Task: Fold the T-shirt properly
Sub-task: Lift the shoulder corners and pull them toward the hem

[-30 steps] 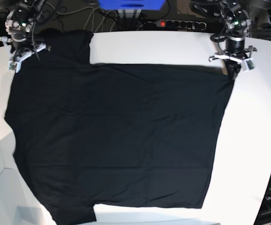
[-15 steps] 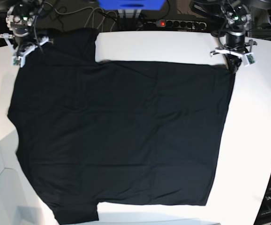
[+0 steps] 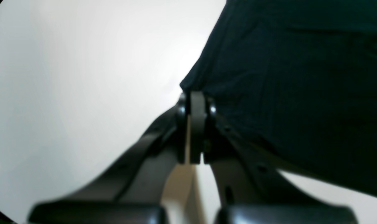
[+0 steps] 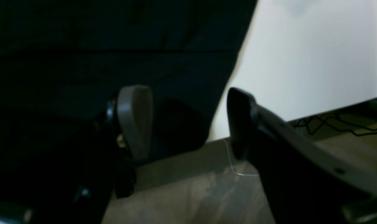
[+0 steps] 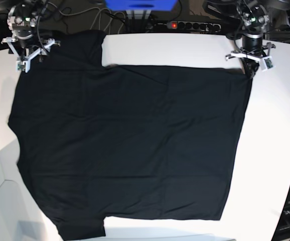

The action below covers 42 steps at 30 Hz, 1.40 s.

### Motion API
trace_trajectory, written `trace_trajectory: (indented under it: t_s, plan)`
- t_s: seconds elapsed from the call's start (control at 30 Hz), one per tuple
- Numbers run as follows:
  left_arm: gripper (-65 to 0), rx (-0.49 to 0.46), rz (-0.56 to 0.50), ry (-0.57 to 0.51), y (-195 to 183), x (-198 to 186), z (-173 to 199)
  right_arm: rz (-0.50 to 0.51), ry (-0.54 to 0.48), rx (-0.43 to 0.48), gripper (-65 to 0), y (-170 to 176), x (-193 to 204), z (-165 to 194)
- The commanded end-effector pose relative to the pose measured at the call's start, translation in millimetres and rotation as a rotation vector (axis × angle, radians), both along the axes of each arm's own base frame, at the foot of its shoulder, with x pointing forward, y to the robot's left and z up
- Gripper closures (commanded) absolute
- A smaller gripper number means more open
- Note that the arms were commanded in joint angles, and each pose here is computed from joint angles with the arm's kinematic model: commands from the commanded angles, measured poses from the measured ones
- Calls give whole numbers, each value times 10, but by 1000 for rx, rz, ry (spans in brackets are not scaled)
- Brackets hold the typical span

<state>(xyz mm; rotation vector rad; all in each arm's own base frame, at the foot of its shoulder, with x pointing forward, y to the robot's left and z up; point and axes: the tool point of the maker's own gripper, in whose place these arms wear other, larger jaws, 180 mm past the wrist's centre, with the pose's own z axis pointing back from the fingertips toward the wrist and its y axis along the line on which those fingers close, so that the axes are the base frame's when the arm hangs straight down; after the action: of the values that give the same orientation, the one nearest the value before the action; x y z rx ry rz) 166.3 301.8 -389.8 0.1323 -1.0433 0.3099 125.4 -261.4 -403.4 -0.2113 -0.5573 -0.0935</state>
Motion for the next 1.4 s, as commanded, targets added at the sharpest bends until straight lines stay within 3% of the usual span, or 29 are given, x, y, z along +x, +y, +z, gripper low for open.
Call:
trace_trajectory:
  t_s: [0.0, 0.47, 0.6, 0.77, 1.37]
  plan:
    - [0, 20, -3, -40, 30, 46, 109, 25, -17, -11, -384, -8, 27, 56]
    - [0, 21, -2, -40, 35, 43, 110, -2, 60, 41, -370, 24, -69, -207]
    - [0, 22, -2, -37, 36, 37, 107, -4, 60, 40, -251, 19, -72, -206]
    - [0, 22, -2, -36, 36, 31, 104, -6, 54, 40, 0, 9, -47, -200]
    - [0, 24, -3, -19, 37, -63, 101, -14, -55, -48, 0, -174, 154, 198]
